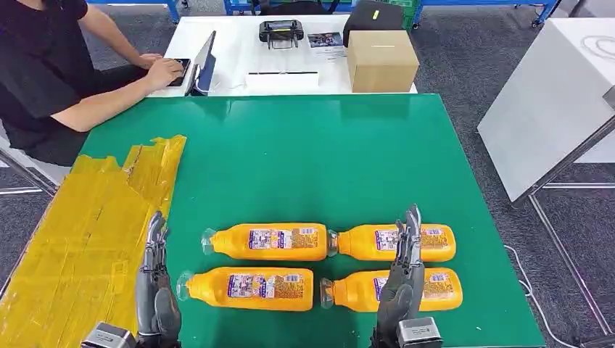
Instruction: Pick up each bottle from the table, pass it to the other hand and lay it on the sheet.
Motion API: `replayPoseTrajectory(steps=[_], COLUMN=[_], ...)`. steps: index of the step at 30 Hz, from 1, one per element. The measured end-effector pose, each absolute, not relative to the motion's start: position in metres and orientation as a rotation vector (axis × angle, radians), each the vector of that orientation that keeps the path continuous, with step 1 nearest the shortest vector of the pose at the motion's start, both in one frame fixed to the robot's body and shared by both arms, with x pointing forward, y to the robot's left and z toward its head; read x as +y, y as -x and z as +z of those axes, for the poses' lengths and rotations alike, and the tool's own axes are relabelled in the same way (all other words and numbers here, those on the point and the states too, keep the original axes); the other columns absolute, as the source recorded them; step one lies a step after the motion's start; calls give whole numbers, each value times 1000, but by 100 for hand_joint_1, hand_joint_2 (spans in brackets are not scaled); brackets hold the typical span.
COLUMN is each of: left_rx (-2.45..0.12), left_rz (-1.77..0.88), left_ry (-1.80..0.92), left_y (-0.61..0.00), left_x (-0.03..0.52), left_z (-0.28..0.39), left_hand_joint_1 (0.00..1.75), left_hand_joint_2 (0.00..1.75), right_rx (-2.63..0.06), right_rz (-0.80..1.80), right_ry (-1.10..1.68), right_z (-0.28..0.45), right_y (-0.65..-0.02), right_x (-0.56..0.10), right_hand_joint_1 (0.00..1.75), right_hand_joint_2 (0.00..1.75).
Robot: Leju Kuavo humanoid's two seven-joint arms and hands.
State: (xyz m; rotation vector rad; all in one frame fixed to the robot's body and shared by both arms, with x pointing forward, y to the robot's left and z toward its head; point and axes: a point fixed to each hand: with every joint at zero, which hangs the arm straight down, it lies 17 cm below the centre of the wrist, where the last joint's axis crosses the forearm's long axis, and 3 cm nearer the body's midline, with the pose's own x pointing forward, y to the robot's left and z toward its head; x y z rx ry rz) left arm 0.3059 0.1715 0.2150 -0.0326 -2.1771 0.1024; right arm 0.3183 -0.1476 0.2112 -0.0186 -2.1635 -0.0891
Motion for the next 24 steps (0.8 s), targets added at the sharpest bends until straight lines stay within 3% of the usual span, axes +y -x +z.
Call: replayPoseTrajectory(steps=[1, 2, 8, 19, 24], left_rx=[-2177, -2177, -2162, -2118, -2109], left_rz=[103, 103, 72, 124, 131], left_ry=[32, 31, 9, 34, -44], left_y=[-306, -306, -308, -326, -330], left_x=[172, 172, 168, 165, 172], left_z=[215, 215, 208, 195, 191], left_hand_joint_1=[0, 0, 0, 0, 0], left_hand_joint_2=[0, 0, 0, 0, 0], right_rx=[-2163, -2163, -2107, -1874, -1881], right_rz=[-90, -89, 64, 888, 991], right_ry=[18, 19, -12, 134, 100], right_z=[211, 211, 200, 122, 115], right_y=[-318, -318, -322, -317, -307], right_x=[-148, -148, -120, 8, 29], right_hand_joint_1=[0, 0, 0, 0, 0], right_hand_joint_2=[0, 175, 175, 175, 175])
